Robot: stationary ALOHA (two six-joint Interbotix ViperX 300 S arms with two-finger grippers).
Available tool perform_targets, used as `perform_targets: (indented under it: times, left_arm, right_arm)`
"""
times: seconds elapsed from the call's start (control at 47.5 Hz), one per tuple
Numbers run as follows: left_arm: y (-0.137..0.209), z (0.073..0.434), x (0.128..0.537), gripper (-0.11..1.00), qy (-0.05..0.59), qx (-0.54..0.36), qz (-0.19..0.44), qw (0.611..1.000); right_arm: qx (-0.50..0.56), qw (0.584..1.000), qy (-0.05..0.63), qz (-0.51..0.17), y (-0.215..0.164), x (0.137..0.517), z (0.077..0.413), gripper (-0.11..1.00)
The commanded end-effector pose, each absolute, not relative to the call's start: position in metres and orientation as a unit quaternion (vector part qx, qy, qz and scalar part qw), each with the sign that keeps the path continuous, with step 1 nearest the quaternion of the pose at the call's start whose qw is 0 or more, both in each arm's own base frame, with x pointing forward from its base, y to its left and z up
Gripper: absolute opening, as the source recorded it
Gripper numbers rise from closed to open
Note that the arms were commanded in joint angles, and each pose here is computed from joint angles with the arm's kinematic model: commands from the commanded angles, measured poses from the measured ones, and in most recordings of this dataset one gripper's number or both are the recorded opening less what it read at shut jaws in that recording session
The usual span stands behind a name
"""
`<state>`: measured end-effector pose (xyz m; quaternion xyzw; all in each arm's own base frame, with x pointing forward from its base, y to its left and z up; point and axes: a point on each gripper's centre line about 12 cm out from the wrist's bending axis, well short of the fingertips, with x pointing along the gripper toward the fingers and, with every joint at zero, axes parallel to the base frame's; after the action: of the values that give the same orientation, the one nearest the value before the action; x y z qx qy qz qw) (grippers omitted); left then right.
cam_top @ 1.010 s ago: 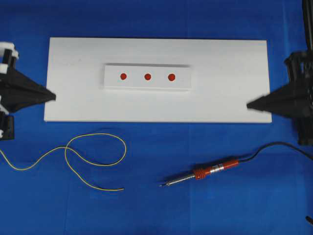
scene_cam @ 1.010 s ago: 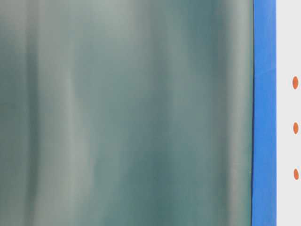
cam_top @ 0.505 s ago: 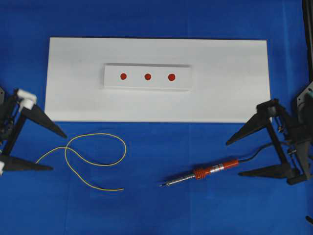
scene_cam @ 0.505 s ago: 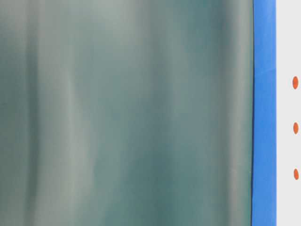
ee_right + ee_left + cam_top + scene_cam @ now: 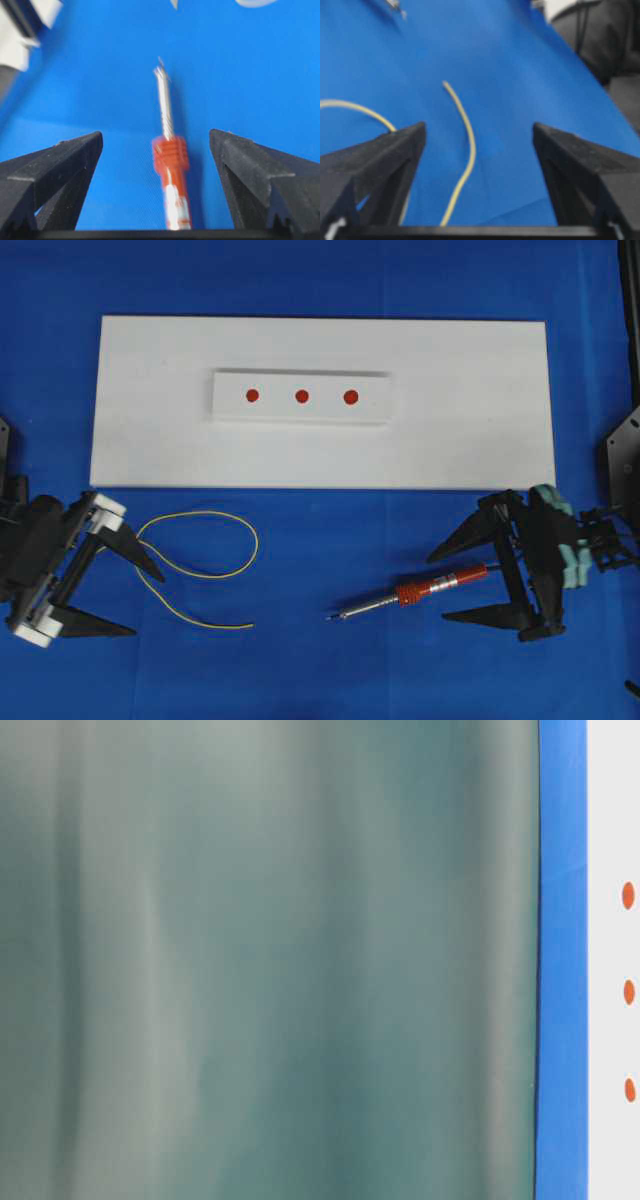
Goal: Touch the tip of the soldering iron to the tip of the solder at the mark.
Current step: 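Grasp the yellow solder wire with left gripper, red-handled iron with right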
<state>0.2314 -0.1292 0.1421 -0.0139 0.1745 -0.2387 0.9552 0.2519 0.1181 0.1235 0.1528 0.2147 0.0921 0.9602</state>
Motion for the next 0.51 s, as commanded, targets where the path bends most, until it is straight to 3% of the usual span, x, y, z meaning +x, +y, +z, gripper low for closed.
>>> perform_targets:
  times: [0.0, 0.484]
  left_arm:
    - [-0.134, 0.132, 0.239, 0.80, 0.167, -0.017, -0.241, 0.956]
    - [-0.153, 0.078, 0.271, 0.78, 0.222, -0.007, -0.234, 0.947]
  right_arm:
    - [0.156, 0.962, 0.213, 0.076, 0.120, 0.253, 0.113, 0.86]
    - [0.135, 0.957, 0.254, 0.037, 0.126, 0.259, 0.069, 0.79]
